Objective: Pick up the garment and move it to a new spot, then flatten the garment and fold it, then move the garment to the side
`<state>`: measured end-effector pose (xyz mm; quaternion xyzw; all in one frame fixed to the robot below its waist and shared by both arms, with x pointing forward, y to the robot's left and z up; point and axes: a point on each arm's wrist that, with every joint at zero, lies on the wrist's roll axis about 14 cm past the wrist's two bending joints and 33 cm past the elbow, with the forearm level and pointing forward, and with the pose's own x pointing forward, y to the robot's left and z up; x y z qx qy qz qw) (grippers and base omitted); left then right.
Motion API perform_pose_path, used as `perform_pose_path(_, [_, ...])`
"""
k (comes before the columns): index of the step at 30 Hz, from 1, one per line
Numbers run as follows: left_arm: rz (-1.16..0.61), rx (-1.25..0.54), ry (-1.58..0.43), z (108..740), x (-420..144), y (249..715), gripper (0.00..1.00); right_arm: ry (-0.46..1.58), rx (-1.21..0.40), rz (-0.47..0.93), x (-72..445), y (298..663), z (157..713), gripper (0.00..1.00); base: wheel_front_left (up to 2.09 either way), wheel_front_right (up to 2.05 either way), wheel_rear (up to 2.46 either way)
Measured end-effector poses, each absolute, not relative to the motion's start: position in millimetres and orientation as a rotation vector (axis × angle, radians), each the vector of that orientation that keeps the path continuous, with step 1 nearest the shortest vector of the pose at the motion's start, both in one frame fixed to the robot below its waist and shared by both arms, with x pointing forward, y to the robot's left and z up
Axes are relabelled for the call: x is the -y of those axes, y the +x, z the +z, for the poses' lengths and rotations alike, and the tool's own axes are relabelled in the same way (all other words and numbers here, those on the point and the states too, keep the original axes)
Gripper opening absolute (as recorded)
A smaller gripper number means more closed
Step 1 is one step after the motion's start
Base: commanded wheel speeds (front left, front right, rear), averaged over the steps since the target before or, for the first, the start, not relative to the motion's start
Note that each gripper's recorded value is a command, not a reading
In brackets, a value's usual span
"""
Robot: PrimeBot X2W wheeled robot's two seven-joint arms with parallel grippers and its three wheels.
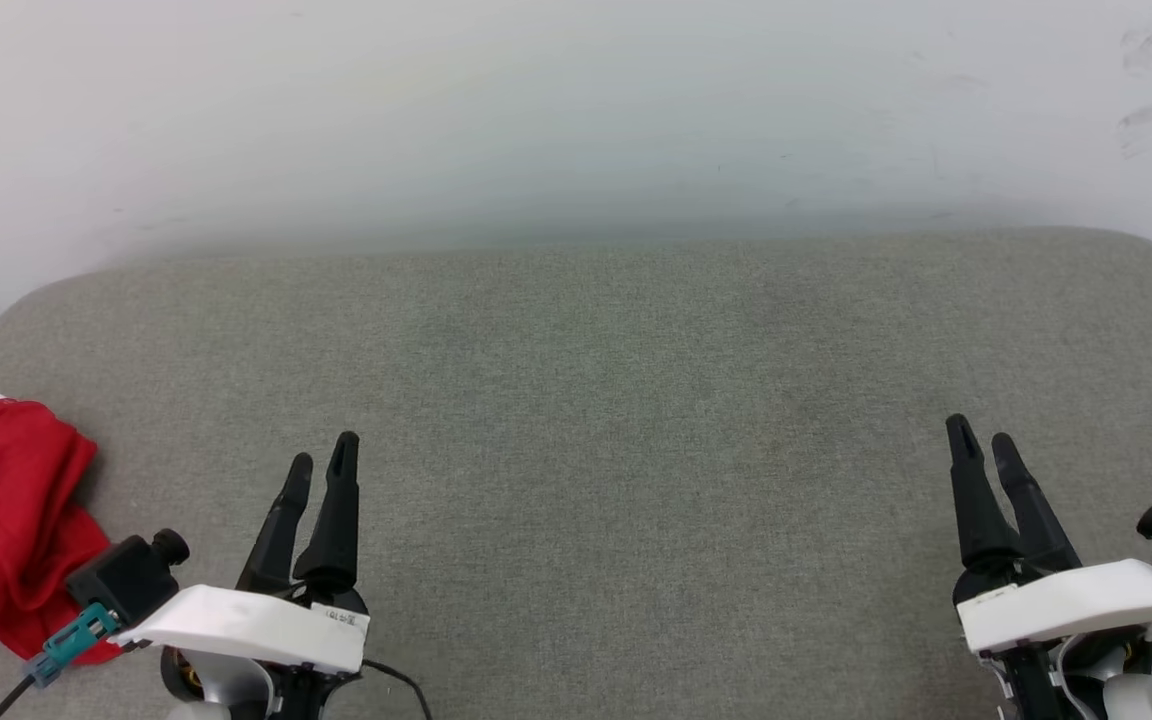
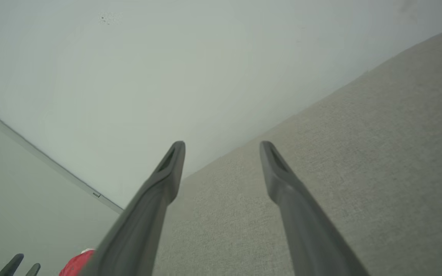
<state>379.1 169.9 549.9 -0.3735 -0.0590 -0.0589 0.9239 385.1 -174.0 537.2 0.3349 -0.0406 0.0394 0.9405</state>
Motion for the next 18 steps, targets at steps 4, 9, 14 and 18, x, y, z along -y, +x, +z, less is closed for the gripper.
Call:
perform_pose_path(4, [-0.105, 0.135, -0.678, 550, -175, 378, 1.0, 0.584, 0.082, 0.089, 173, 385, 539, 1.0, 0.0, 0.0, 0.0])
perform_pose_path(9, [-0.085, 0.149, -0.585, 550, -181, 377, 1.0, 0.49, 0.064, 0.089, 172, 382, 536, 1.0, 0.0, 0.0, 0.0])
perform_pose_path(14, [-0.079, 0.151, -0.493, 549, -183, 376, 1.0, 0.407, 0.061, 0.092, 172, 381, 536, 1.0, 0.0, 0.0, 0.0])
perform_pose_path(18, [-0.077, 0.154, -0.431, 548, -183, 375, 1.0, 0.354, 0.064, 0.094, 172, 380, 538, 1.0, 0.0, 0.0, 0.0])
